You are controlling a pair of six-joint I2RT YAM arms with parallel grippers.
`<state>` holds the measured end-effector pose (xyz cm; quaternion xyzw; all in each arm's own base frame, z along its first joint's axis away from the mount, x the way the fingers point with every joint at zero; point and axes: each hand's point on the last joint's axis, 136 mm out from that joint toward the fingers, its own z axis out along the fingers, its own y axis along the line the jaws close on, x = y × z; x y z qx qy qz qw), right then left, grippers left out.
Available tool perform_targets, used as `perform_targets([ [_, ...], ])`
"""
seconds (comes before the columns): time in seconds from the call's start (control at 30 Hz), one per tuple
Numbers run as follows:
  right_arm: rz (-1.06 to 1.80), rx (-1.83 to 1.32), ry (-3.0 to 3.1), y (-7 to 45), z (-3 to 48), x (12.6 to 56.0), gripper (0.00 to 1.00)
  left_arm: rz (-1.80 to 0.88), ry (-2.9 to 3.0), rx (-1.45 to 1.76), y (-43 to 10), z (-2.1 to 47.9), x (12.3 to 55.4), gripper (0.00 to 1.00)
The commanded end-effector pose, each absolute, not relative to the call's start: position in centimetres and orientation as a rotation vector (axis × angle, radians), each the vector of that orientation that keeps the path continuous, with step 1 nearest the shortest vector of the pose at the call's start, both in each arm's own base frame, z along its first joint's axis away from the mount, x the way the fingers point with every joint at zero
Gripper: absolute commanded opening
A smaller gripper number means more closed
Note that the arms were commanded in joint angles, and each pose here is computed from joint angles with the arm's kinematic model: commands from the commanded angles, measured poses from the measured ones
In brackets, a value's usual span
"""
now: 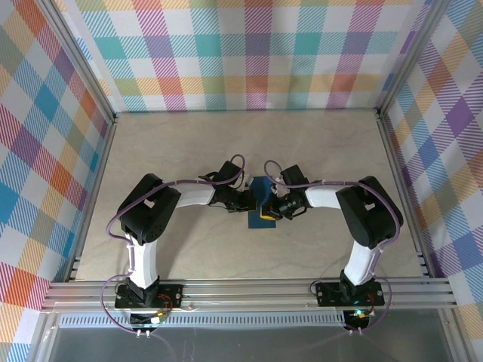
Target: Fold a paper plane with a square sheet of paper (fold left side to right side)
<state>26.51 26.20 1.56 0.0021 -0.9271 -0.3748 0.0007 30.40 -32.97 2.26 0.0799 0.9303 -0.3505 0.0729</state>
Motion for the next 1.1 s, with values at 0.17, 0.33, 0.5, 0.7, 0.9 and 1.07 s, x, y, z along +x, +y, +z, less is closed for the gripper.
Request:
perform_targets([
  [0.17, -0.968, -0.026, -2.934, 24.0, -1.9, 24.6, 0.0, -1.157, 2.706, 0.257, -34.3, 5.9, 31.9, 0.0],
  [0.33, -0.917, -0.027, -2.945, 23.5, -2.6, 24.4, 0.0, -1.15, 2.701, 0.27, -34.3, 5.6, 32.8, 0.0],
  [0.5, -0.891, -0.027, -2.948, 23.2, -2.9, 24.3, 0.0, -1.136, 2.721, 0.265, -34.2, 4.3, 33.0, 0.0],
  [0.7, -0.844, -0.016, -2.954, 22.8, -3.1, 24.2, 0.0, -1.086, 2.743, 0.248, -33.5, 3.0, 33.3, 0.0],
  [0.9, -0.775, -0.001, -2.964, 22.1, -3.6, 23.9, 0.0, -1.044, 2.757, 0.22, -32.8, 2.1, 33.8, 0.0],
  [1.07, -0.712, 0.011, -2.975, 21.4, -4.0, 23.7, 0.0, -1.006, 2.76, 0.191, -32.2, 1.5, 34.5, 0.0],
])
